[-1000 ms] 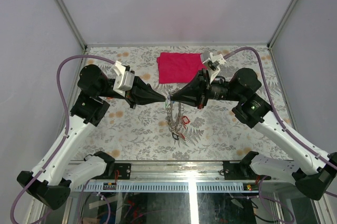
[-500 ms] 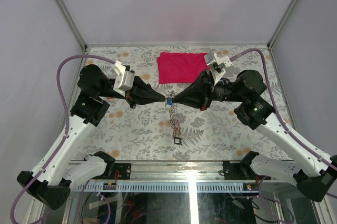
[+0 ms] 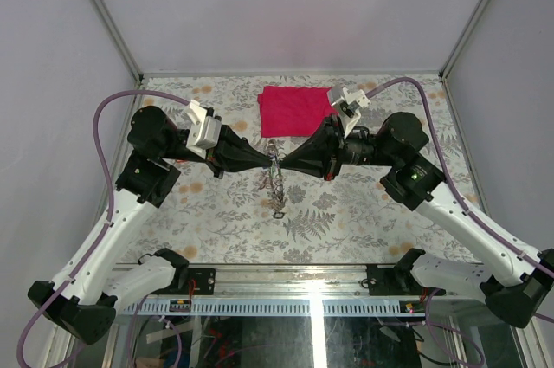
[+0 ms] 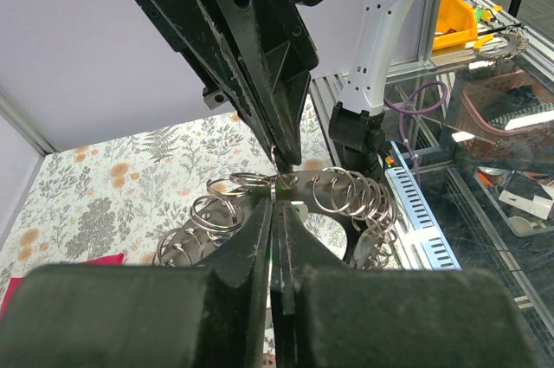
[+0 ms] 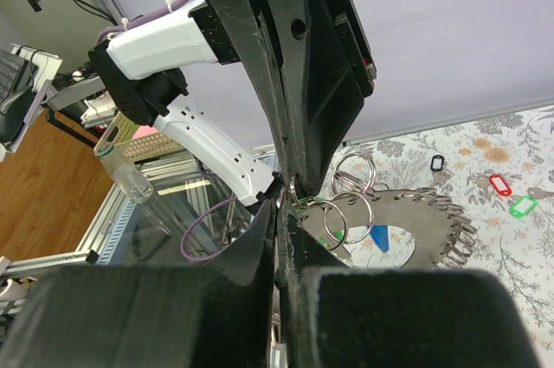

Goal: Put the keys on the keyring

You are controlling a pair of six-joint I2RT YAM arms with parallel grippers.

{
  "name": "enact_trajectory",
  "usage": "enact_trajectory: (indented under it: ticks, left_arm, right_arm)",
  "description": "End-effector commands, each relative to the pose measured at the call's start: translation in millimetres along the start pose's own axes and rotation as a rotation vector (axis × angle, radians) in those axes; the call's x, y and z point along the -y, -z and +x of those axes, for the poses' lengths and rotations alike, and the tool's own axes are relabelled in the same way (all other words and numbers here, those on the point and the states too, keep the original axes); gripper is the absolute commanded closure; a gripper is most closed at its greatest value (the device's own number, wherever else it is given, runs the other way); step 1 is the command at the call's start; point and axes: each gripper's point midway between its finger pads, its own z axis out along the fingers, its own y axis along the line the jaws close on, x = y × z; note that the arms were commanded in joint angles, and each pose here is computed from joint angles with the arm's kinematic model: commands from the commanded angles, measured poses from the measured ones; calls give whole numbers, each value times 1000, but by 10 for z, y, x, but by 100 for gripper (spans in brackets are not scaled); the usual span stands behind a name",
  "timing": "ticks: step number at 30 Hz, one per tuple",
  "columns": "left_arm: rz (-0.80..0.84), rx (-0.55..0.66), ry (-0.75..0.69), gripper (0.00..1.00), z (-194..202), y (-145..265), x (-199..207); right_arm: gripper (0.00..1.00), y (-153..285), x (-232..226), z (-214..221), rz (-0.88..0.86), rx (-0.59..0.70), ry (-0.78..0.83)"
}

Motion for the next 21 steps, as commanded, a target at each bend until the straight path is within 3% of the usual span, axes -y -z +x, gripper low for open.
enact_trajectory:
  ticks: [1,21]
  left_arm:
    - [-8,12,-47,100,-137,18,-1]
    - [31,9,-33,100,-120,11,50]
  right_arm:
    - [100,-41,-108,-232,-26,53,70]
    - [100,-52,-88,-315,-2,91,81]
